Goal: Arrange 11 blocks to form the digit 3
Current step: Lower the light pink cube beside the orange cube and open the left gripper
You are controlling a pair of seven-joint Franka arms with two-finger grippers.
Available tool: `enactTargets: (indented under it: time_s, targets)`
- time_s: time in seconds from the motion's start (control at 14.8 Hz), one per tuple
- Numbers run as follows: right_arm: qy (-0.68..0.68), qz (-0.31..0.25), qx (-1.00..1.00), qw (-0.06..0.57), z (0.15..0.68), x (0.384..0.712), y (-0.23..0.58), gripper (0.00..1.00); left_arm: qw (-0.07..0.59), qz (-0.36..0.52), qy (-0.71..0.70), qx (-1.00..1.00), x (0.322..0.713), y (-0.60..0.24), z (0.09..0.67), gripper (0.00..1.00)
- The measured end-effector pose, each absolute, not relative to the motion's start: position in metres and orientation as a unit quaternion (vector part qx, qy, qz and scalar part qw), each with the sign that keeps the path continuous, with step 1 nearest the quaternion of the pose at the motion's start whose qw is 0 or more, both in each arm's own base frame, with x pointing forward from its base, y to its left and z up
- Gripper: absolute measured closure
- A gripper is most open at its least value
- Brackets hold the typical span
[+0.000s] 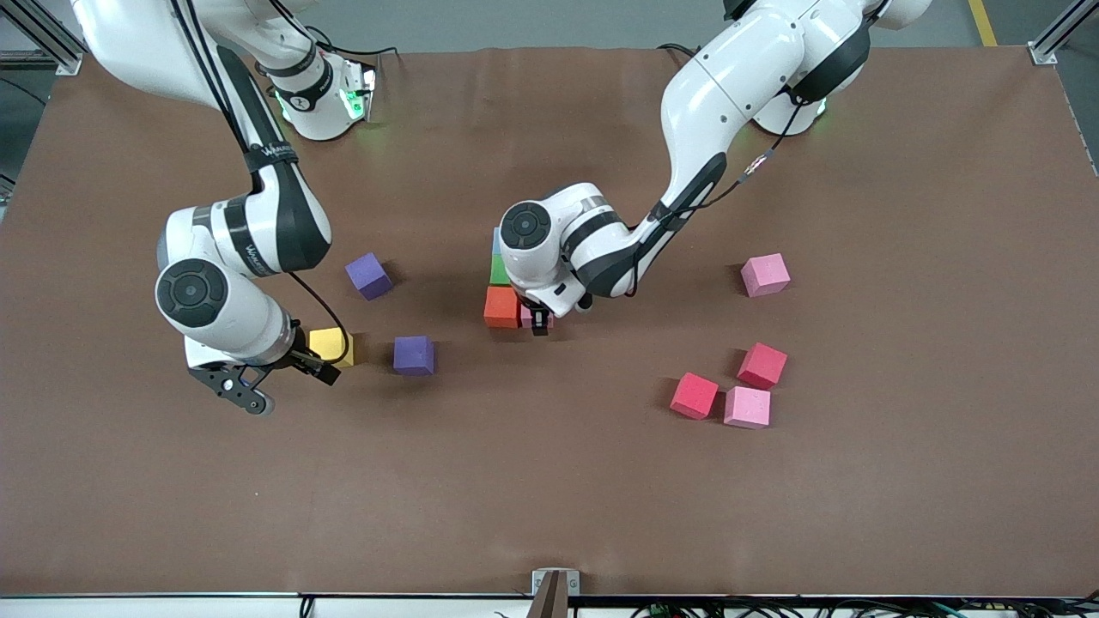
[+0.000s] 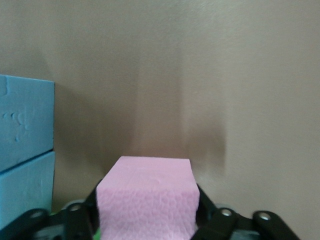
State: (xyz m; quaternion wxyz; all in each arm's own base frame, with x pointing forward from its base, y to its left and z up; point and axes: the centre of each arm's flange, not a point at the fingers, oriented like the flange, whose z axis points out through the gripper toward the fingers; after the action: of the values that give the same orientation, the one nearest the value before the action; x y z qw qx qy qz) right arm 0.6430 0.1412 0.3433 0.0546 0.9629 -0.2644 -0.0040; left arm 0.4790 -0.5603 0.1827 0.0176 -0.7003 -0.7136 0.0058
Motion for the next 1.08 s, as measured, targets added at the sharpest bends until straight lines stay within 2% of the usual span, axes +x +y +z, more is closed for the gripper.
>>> enactTargets:
  time_s: [0.14, 0.2, 0.88, 1.08]
  targets:
    - [-0.264, -0.004, 0.963, 0.054, 0.341, 0.644, 0.141, 0.0, 0.021, 0.007, -0.714, -0.7, 0.478, -0.559, 0.177, 0.03]
    - [-0.264, -0.002, 0.963, 0.054, 0.339, 0.644, 0.142, 0.0, 0.019, 0.007, -0.714, -0.7, 0.479, -0.559, 0.179, 0.0]
    - [-0.263, -0.002, 0.963, 0.053, 0.328, 0.646, 0.142, 0.0, 0.009, 0.006, -0.704, -0.71, 0.477, -0.555, 0.274, 0.0]
    - [-0.263, -0.002, 0.963, 0.053, 0.328, 0.647, 0.142, 0.0, 0.03, 0.022, -0.659, -0.751, 0.495, -0.517, 0.312, 0.0]
